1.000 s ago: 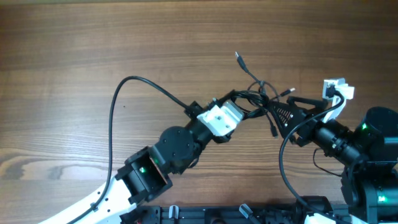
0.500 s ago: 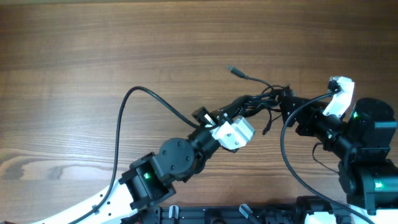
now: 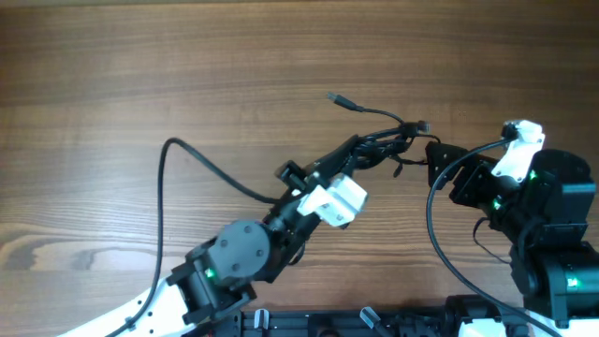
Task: Untangle cables
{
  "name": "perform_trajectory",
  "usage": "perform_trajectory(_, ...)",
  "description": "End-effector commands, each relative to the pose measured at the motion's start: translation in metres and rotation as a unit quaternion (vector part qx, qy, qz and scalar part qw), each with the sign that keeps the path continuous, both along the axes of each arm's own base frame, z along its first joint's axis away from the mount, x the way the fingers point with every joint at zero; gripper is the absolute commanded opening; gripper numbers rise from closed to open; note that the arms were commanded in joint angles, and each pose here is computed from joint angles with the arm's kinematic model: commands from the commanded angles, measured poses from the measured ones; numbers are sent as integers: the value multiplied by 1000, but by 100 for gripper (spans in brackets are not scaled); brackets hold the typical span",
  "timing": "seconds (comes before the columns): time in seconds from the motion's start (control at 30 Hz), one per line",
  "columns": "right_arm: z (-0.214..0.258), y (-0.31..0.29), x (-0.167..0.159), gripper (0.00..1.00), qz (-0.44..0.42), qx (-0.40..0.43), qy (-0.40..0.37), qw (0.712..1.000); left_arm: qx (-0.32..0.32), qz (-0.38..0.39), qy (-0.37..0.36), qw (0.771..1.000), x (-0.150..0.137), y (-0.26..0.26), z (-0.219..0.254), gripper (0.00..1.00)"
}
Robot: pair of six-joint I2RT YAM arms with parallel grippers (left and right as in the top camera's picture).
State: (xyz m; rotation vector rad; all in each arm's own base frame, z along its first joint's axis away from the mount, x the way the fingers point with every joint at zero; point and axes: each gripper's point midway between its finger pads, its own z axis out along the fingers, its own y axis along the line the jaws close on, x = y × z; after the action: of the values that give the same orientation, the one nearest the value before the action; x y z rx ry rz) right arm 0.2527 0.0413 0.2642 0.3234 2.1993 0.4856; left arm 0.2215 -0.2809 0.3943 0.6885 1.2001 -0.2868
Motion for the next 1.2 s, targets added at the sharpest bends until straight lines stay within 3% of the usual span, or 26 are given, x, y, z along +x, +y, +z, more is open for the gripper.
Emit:
perform_trajectory(0.0,-13,-36,1,100,-83,-59,23,995,-78,41,-36,995,-9,47,53,4)
perform_trajectory(0.67,-21,-48,-3,100,-109,-81,43,990,-100,54,-49,992,-13,66,67,4)
perform_trajectory(0.8,-17,-22,-1,100,-46,-39,34,998,-76,55,-37,995,-10,62,56,4)
perform_trajectory(0.87,-6,7,0,100,51,-24,3,998,-65,55,-32,996,-9,60,51,4)
perform_trajectory(0.97,17,48,-6,100,175,22,-52,983,-50,55,-24,997,-6,54,43,4)
perform_trajectory(1.17,66,94,-25,100,322,102,-143,930,-35,55,-17,998,-1,46,33,4)
